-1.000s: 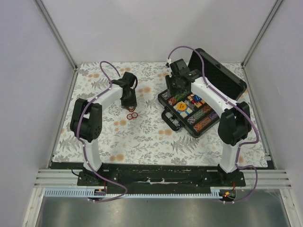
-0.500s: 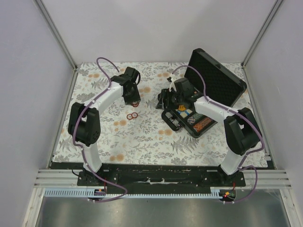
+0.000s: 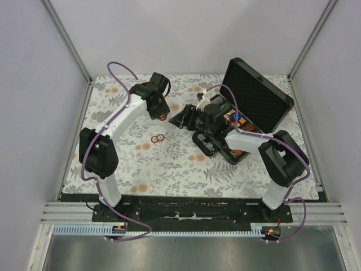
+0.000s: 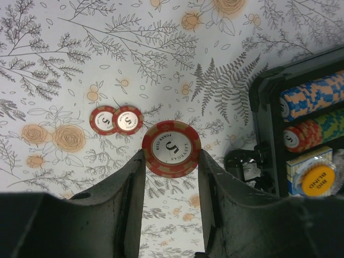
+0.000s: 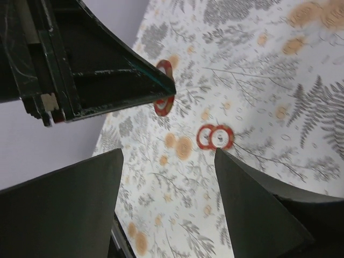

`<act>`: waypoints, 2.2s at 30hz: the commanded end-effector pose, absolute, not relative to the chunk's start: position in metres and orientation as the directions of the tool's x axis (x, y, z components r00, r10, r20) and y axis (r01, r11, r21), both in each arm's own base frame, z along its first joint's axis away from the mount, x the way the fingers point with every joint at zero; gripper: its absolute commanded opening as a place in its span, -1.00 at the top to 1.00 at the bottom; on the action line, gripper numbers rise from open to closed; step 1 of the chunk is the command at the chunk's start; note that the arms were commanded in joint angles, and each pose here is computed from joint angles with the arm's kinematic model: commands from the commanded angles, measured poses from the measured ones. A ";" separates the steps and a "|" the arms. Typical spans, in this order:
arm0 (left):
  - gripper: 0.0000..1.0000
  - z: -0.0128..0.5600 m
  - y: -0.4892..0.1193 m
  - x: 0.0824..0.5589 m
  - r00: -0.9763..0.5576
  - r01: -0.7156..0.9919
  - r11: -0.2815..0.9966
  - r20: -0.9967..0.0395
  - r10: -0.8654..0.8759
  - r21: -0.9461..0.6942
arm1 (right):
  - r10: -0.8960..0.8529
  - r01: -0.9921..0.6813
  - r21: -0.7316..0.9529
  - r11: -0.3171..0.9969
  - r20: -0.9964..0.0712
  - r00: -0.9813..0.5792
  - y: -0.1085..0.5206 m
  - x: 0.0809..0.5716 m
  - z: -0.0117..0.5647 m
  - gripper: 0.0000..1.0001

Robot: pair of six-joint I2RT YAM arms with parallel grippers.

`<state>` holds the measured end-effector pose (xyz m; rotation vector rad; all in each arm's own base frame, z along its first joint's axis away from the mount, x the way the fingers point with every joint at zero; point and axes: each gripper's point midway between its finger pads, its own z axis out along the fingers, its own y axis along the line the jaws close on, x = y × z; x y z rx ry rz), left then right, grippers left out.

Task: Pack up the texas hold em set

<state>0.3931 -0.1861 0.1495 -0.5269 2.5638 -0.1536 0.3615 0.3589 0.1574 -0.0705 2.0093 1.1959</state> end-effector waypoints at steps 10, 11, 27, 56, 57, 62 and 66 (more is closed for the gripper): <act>0.47 0.207 -0.191 0.377 -0.716 -0.401 0.853 -0.467 -0.519 -0.333 | 0.500 -0.473 0.748 0.465 -0.663 -0.557 0.396 0.368 0.192 -0.56; 0.47 0.207 -0.192 0.375 -0.719 -0.398 0.853 -0.462 -0.519 -0.338 | 0.505 -0.471 0.747 0.469 -0.665 -0.550 0.397 0.370 0.193 -0.56; 0.46 0.211 -0.198 0.371 -0.733 -0.390 0.844 -0.430 -0.527 -0.369 | 0.630 -0.501 0.785 0.364 -0.604 -0.488 0.415 0.383 0.206 -0.52; 0.46 0.203 -0.202 0.366 -0.742 -0.414 0.828 -0.386 -0.548 -0.379 | 0.693 -0.507 0.794 0.335 -0.572 -0.439 0.402 0.382 0.225 -0.25; 0.46 0.204 -0.203 0.365 -0.742 -0.414 0.826 -0.384 -0.549 -0.382 | 0.696 -0.509 0.794 0.333 -0.571 -0.435 0.403 0.382 0.226 -0.25; 0.46 0.206 -0.207 0.363 -0.733 -0.439 0.800 -0.352 -0.582 -0.408 | 0.728 -0.509 0.797 0.325 -0.554 -0.403 0.401 0.389 0.236 -0.18; 0.44 0.207 -0.211 0.362 -0.718 -0.466 0.769 -0.321 -0.618 -0.437 | 0.743 -0.518 0.793 0.322 -0.550 -0.381 0.400 0.391 0.241 -0.13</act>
